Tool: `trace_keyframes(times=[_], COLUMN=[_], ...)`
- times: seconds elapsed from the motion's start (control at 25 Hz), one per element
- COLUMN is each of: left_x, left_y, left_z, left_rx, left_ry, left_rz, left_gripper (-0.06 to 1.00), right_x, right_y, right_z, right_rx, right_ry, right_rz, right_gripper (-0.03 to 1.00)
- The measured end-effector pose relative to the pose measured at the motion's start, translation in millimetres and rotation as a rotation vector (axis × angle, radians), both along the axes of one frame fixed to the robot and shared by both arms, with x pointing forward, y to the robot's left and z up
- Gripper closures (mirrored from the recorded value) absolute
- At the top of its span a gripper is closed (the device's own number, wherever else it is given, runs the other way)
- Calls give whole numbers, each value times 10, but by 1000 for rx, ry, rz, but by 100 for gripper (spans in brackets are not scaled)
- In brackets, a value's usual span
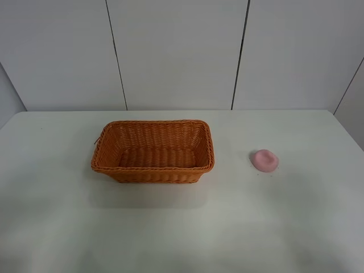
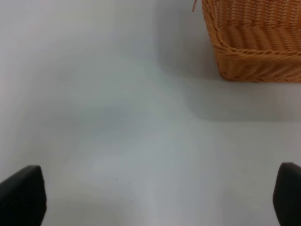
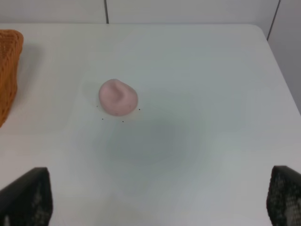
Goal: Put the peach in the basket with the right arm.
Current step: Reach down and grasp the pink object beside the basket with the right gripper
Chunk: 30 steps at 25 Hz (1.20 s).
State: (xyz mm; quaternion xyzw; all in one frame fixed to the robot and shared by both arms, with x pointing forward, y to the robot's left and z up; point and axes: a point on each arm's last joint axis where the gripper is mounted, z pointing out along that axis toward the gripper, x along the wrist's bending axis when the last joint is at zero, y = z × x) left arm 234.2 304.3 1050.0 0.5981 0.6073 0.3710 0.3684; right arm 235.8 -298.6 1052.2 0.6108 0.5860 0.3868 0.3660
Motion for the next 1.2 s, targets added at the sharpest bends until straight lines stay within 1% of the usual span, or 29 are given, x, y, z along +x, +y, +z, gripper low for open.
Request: trace_keyframes(times=[0.36, 0.44, 0.56, 0.64, 0.72, 0.76, 0.84, 0.88, 1.0, 1.04, 1.2], left_x=[0, 0, 0, 0, 0, 0, 0, 0, 0, 0, 0], left_y=[0, 0, 0, 0, 0, 0, 0, 0, 0, 0, 0], left_z=[0, 0, 0, 0, 0, 0, 0, 0, 0, 0, 0], left_rx=[0, 0, 0, 0, 0, 0, 0, 0, 0, 0, 0], left_ry=[0, 0, 0, 0, 0, 0, 0, 0, 0, 0, 0], left_rz=[0, 0, 0, 0, 0, 0, 0, 0, 0, 0, 0], left_gripper=[-5, -5, -5, -5, -5, -5, -5, -5, -5, -5, -5], right_x=[0, 39, 213, 393, 641, 641, 901, 1080, 1532, 1894, 2572], right_y=[0, -4, 1, 3, 4, 4, 2, 3, 11, 13, 18], right_z=[0, 21, 115, 211, 279, 279, 329, 339, 308, 234, 11], right_rx=[0, -5, -1, -1, -2, -2, -8, -8, -4, -4, -5], right_ry=[0, 23, 115, 194, 297, 297, 389, 449, 565, 634, 745], right_rz=[0, -3, 0, 0, 0, 0, -2, -2, 0, 0, 0], right_gripper=[27, 27, 27, 27, 27, 27, 27, 27, 27, 27, 27])
